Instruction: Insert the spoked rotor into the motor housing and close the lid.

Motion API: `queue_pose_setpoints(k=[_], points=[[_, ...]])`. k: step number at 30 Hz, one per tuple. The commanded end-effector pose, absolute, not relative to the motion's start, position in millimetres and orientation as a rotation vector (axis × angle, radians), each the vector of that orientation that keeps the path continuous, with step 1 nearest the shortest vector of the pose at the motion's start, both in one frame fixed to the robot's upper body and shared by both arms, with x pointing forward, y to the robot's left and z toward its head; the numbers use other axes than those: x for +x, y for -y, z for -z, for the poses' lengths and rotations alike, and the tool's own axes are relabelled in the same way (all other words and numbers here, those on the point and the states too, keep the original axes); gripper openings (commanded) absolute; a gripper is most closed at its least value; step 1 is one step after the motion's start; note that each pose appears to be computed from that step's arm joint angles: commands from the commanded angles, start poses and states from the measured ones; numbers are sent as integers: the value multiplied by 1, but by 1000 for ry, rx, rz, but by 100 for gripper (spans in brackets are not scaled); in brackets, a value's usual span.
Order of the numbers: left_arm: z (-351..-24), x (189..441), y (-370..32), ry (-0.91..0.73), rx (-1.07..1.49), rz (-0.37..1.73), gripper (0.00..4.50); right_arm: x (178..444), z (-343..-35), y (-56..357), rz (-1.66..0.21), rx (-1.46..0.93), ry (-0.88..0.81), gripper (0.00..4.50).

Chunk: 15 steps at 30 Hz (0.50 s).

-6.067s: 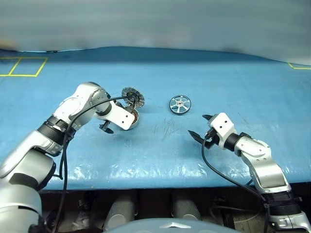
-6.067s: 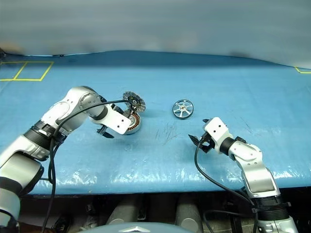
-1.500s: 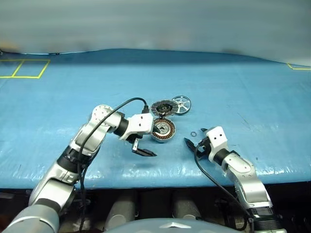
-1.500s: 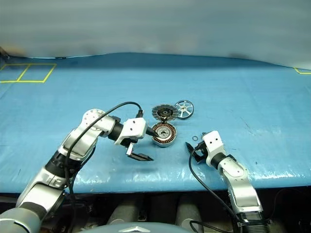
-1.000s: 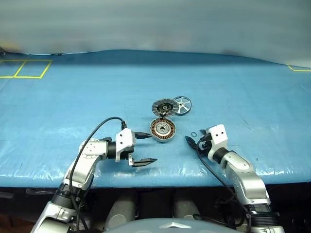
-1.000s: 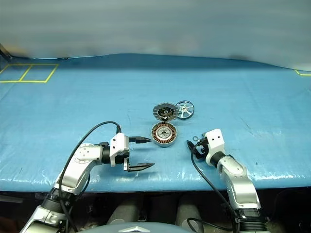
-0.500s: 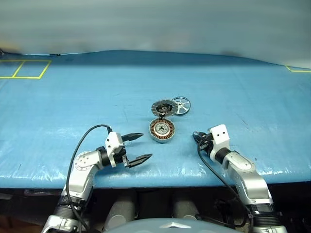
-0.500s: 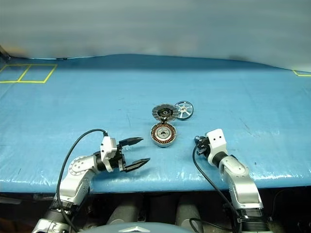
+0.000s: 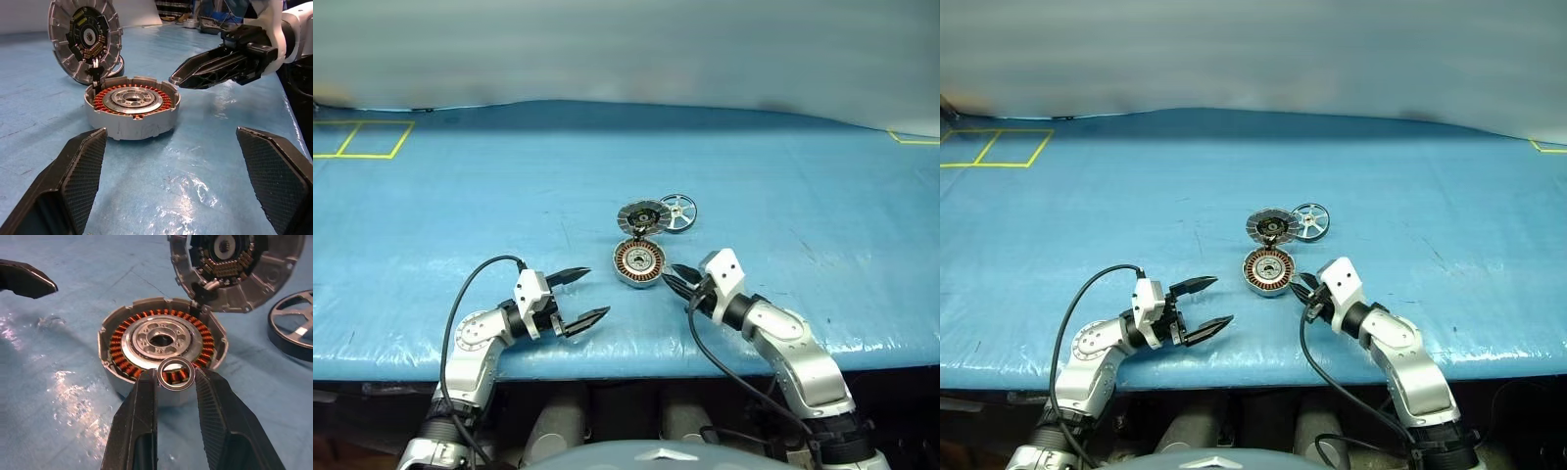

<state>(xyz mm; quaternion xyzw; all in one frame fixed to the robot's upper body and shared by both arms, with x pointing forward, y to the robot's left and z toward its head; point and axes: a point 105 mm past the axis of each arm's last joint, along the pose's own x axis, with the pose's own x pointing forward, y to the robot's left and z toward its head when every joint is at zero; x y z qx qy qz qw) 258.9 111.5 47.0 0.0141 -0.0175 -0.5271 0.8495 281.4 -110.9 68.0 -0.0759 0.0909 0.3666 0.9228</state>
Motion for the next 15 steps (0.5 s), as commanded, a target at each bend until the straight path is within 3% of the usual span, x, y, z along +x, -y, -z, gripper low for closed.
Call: queue_pose_setpoints(k=[1, 15], points=[[-51, 260, -109, 72, 37, 1105, 450, 288, -78, 101, -775, -178, -140, 76], [-48, 259, -108, 76, 50, 1087, 450, 312, -72, 76, -810, -160, -133, 76]])
